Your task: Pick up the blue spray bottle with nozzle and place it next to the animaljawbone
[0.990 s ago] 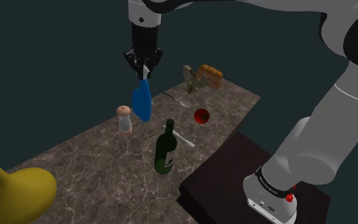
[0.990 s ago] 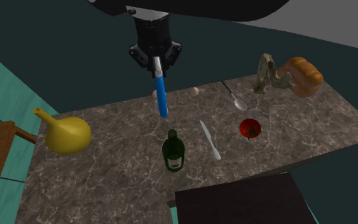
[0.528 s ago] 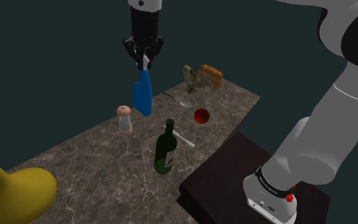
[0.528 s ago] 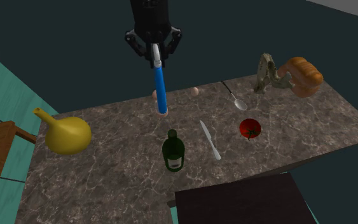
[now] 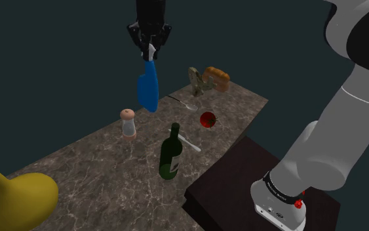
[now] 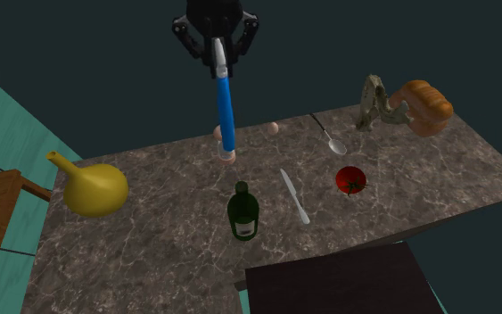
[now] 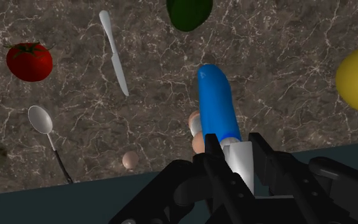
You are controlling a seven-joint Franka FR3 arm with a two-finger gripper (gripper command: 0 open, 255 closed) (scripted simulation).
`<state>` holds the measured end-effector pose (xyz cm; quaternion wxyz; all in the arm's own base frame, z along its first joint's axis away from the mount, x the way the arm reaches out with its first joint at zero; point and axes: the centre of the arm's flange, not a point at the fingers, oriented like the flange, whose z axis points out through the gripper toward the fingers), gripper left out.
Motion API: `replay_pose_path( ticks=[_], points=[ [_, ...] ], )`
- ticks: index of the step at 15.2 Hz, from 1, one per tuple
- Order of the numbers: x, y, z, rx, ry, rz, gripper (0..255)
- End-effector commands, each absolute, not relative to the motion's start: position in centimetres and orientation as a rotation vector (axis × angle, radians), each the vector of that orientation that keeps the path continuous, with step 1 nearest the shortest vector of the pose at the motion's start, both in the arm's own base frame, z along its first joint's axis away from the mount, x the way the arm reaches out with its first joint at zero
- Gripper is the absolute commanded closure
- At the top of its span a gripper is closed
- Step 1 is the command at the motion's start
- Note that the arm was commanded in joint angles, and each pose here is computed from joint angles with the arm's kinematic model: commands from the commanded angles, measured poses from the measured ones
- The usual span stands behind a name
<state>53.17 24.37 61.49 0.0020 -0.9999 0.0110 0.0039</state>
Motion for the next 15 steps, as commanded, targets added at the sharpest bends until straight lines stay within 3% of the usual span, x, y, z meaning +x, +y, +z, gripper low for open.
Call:
replay_pose_path(
  ticks=[1, 15],
  points=[
    [53.6, 22.4, 61.5, -3.137, 0.034, 0.013, 255],
    [57.7, 4.5, 59.1, -3.137, 0.034, 0.013, 255]
  ],
)
